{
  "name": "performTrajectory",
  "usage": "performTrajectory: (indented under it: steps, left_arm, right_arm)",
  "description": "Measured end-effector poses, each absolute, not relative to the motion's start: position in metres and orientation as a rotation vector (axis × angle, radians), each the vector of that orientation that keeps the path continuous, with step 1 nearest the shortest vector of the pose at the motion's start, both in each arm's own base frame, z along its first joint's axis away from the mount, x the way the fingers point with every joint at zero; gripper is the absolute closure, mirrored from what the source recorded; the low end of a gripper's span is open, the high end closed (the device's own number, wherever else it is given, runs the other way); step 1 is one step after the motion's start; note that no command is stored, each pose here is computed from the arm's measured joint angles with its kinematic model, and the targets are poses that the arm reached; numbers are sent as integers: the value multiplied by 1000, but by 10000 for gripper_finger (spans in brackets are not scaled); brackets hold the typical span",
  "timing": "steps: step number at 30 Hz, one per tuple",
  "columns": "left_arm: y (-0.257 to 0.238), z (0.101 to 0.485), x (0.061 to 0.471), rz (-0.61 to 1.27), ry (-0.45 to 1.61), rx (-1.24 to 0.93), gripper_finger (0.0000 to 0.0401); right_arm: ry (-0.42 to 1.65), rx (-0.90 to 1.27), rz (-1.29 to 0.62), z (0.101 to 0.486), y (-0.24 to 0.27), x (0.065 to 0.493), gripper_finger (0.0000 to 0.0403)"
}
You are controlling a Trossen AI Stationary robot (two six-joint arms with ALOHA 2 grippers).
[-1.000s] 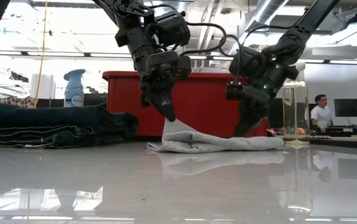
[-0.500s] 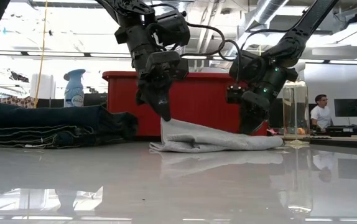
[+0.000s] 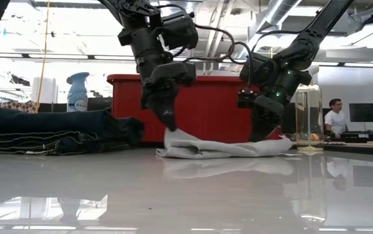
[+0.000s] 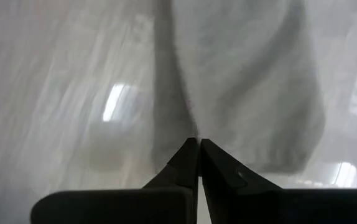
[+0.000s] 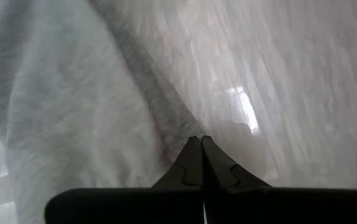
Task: Fold Laundry from Bin
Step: Fold the gray shorts
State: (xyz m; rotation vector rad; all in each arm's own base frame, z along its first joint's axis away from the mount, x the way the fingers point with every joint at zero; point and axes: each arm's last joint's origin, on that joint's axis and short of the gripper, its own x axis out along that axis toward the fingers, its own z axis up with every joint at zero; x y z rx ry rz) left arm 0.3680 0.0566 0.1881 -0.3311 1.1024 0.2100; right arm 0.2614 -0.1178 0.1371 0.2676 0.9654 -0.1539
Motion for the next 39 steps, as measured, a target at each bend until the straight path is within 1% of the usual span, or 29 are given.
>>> performTrajectory:
  steps: [3,8,13,22,27,31,39]
  left_arm:
    - [57,189,370,219,1079,-357,401]
    - [56,186,364,241,1142,-382,401]
    - [56,185,360,275,1186,-348,401]
    - [57,187,366,272,1116,-328,401]
    - [58,186,363,311,1145,-327,398]
    - [57,185,360,296,1182,-312,376]
    - [57,185,359,298,1190,-313,300]
  right_arm:
    - [966,268,-154,137,-118,261,389]
    - [967,268,-155,137,-118,261,389]
    - [967,267,-154,137,-118,261,389]
    - [968,261,-151,137,-118,261,389]
    - [968,261,-151,137,-118,261,389]
    - [968,262,-151,137,-118,261,389]
    - [968,262,-150,137,-118,261,389]
